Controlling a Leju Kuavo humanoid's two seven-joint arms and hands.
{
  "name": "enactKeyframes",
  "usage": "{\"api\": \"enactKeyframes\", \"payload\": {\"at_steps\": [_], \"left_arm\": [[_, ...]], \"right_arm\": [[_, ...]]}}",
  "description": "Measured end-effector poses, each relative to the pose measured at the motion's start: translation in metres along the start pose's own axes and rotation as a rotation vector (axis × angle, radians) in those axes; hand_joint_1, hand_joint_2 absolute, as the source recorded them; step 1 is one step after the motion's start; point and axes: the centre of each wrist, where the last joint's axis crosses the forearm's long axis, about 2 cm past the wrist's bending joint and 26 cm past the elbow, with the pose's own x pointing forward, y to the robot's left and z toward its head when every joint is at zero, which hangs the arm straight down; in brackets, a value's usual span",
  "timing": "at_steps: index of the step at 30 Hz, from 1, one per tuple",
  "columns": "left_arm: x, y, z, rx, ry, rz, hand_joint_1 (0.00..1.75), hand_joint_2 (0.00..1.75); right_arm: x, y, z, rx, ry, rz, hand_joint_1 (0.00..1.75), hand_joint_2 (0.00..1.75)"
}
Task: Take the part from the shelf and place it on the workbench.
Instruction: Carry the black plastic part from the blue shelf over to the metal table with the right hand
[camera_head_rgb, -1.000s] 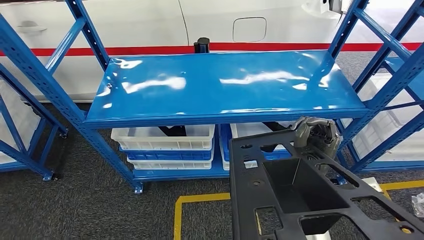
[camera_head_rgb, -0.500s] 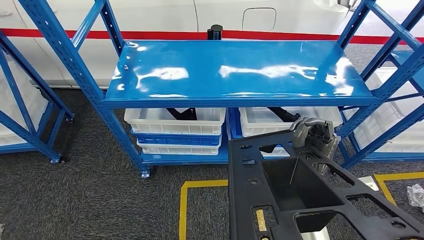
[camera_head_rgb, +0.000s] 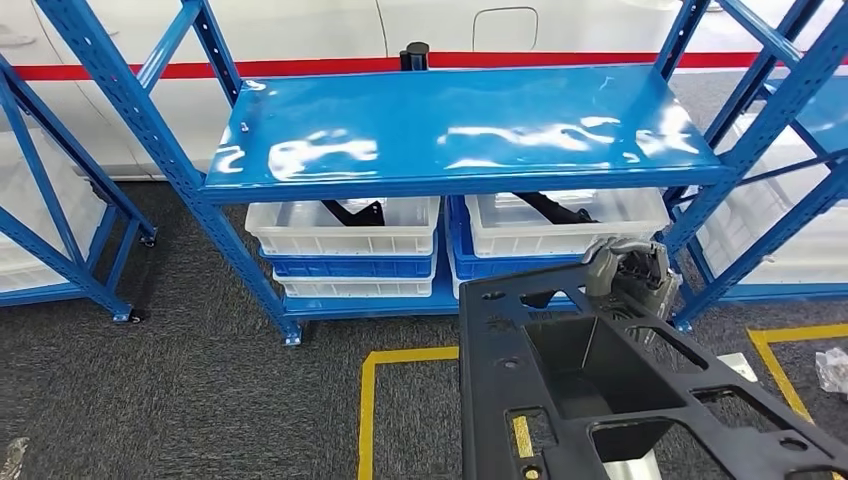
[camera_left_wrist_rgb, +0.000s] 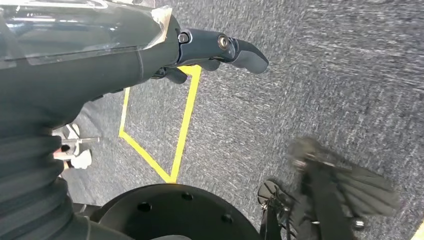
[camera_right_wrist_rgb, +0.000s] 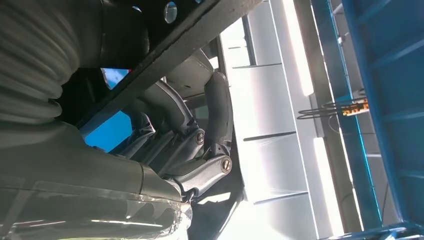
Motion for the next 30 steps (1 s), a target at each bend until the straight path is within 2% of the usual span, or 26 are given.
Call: {"api": "enactKeyframes", "payload": {"at_steps": [14, 24, 30], "left_arm": [[0.002, -0.003, 0.001, -0.038, -0.022, -0.031, 0.00, 1.75], [0.020, -0.008, 0.001, -0.094, -0.044, -0.151, 0.00, 1.75], [0.023, -0.007, 0.001, -0.062, -0.036, -0.127, 0.00, 1.75]], "right_arm": [[0.001, -0.002, 0.007, -0.005, 0.011, 0.010, 1.75, 1.75], [-0.001, 0.005, 0.008, 0.024, 0.016, -0.003, 1.75, 1.75], [-0.003, 0.012, 0.004, 0.041, 0.013, -0.023, 1.75, 1.75]]}}
